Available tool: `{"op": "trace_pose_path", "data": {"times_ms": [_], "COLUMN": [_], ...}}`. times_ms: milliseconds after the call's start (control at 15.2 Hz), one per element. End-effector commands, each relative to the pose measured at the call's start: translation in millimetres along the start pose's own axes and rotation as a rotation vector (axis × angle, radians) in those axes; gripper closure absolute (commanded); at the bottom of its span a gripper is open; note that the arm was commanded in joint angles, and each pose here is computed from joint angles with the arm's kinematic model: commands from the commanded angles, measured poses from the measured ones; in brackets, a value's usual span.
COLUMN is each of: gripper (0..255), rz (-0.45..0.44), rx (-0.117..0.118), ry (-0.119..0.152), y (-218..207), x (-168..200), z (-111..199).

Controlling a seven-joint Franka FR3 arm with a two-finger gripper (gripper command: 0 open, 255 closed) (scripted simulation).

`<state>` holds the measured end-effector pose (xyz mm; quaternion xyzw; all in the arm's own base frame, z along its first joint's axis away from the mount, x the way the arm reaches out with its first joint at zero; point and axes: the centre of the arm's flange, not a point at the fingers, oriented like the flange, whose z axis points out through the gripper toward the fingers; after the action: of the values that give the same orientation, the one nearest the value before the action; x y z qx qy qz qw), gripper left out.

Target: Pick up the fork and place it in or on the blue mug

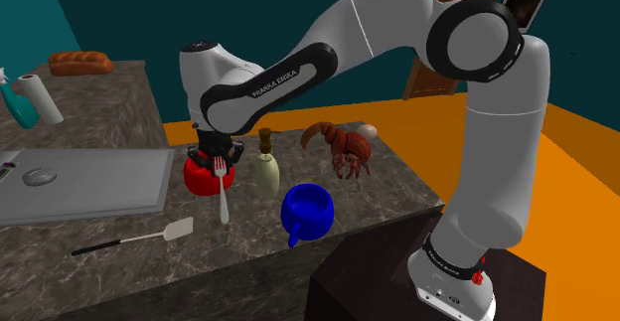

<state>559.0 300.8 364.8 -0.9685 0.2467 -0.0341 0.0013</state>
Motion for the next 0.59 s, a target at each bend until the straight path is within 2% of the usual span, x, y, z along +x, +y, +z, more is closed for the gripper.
{"op": "trace_pose_path", "data": {"times_ms": [0,528], "gripper": [255,255], "rz": [0.0,0.0], "rx": [0.0,0.0], "ry": [0.0,0.0], "y": [20.8,115.6], "x": [-10.8,-56.7], "z": [-0.5,-6.6]}}
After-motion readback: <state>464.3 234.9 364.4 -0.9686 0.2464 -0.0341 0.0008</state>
